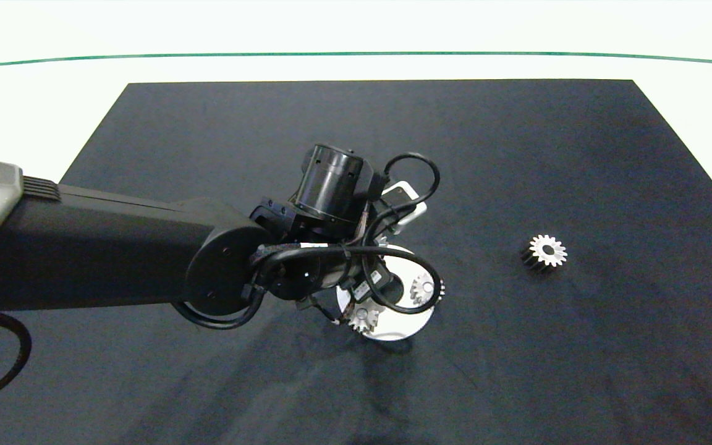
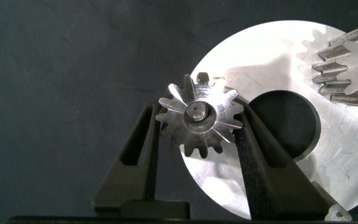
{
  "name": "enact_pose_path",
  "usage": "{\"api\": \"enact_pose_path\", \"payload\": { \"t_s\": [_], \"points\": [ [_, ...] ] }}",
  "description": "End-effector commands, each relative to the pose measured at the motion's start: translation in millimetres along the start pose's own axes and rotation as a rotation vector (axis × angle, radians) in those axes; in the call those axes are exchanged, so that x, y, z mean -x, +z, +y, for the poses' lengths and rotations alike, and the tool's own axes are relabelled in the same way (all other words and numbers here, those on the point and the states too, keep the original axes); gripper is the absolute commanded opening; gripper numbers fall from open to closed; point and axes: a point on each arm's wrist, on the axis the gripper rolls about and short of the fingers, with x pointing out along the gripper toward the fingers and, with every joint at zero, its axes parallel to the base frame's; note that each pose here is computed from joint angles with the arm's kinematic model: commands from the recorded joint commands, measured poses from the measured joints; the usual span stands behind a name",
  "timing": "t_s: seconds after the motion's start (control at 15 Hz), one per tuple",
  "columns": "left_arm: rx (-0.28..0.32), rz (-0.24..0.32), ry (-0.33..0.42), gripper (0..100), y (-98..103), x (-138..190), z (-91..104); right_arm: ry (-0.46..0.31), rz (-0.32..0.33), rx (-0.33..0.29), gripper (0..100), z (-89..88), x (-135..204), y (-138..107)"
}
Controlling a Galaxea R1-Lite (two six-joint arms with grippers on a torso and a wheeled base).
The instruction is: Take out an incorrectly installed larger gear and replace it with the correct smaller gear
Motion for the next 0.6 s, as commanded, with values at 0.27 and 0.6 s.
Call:
{"api": "enact_pose_path", "payload": {
  "t_s": [0.27, 0.6],
  "points": [
    [-0.005, 0.009, -0.003, 100, 0, 5, 1.6, -0.001, 0.002, 0.0, 100, 0.1, 0, 0],
    [-0.001, 0.004, -0.003, 100, 2, 22, 7.6, -0.003, 0.001, 0.0, 100, 0.0, 0, 0]
  ]
}}
